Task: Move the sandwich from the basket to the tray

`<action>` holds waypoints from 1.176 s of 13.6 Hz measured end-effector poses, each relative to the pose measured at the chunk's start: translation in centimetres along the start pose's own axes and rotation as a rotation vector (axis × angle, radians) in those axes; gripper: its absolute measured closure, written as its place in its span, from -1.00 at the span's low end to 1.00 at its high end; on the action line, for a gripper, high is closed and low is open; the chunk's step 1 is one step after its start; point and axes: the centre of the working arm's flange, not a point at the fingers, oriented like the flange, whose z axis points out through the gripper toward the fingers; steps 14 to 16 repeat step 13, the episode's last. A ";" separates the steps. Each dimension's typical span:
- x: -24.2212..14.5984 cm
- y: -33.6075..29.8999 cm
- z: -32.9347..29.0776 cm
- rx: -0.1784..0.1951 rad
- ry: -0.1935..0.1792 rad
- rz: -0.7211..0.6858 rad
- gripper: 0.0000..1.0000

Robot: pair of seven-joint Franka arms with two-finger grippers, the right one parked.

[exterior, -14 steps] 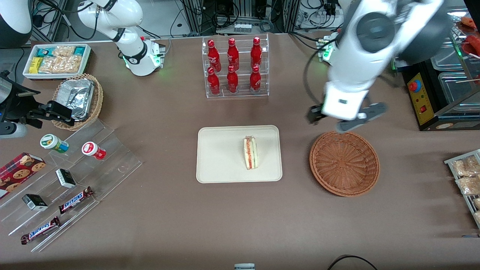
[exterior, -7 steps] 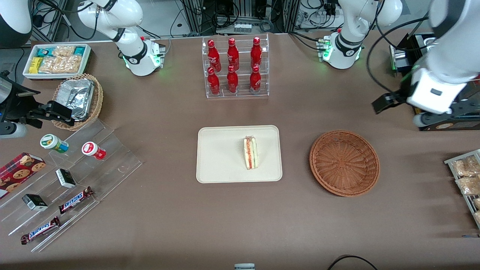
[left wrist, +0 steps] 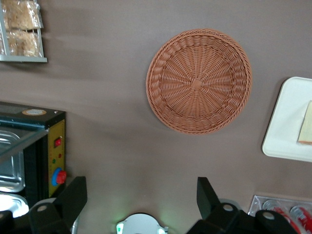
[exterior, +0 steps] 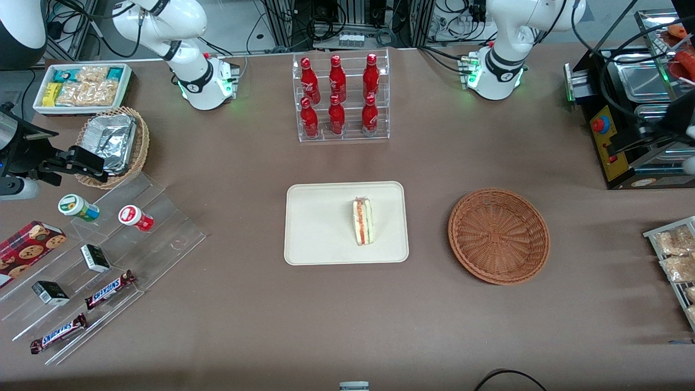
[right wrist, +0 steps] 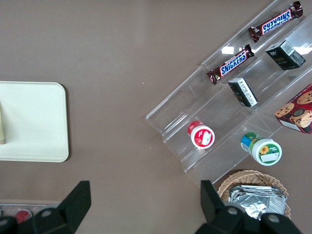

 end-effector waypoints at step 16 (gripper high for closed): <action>-3.7 2.2 -1.7 -0.004 0.019 0.103 -0.99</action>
